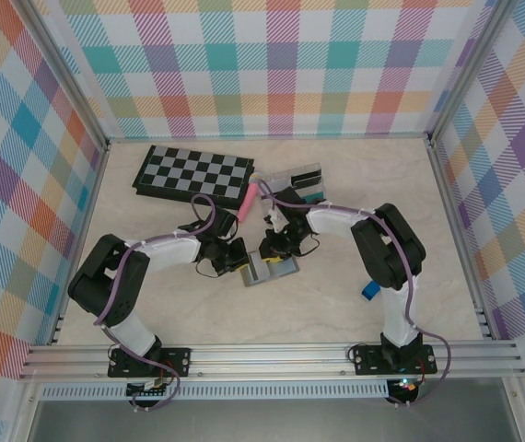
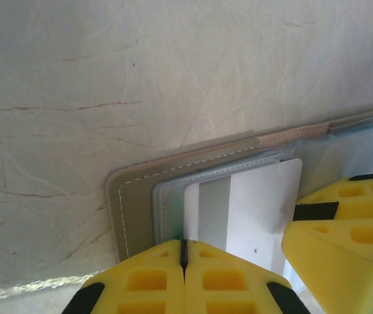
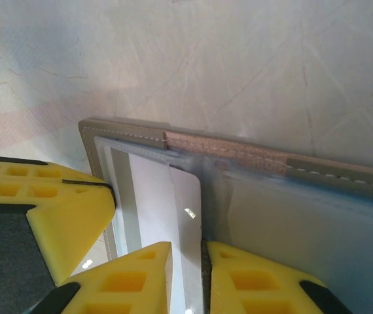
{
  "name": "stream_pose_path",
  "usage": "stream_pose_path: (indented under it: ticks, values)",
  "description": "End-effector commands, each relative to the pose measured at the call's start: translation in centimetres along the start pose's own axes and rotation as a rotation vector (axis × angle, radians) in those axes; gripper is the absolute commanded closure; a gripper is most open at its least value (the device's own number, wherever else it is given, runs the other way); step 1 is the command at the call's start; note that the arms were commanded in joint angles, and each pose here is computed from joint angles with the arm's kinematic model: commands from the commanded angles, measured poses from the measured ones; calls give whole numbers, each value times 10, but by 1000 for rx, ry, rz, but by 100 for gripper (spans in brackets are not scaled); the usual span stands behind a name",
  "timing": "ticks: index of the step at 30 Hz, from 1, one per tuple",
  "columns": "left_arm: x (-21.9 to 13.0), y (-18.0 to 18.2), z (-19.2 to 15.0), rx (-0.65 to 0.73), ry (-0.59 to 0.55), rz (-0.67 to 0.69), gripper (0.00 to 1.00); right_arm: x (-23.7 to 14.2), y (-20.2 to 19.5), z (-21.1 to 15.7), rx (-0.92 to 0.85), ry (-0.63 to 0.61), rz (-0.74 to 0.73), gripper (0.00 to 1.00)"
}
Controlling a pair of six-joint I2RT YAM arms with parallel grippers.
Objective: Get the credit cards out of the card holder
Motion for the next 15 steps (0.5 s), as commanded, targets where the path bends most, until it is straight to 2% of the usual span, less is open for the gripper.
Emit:
stream_pose_path:
  ticks: [1,9,15]
  values:
    - [10,32,-6,-11,16,139,96,3,2,3,-5,0,51,83]
    - [7,30,-3,3,7,149,91,-9,-9,3,8,-37,29,92]
    - [8,21,-5,-2,28,103,88,-20,-17,3,18,-72,18,92]
Point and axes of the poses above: each hand's point on the last joint's axis, 136 mm out from that joint toward the fingers, its own x axis out along the fingers, its own y axis along the line the jaws close on, z = x × y, the point moved 2 cm from there along -x, back along the fingers, and after that the axes turned 10 degrees about -x, right-handed, at the moved point
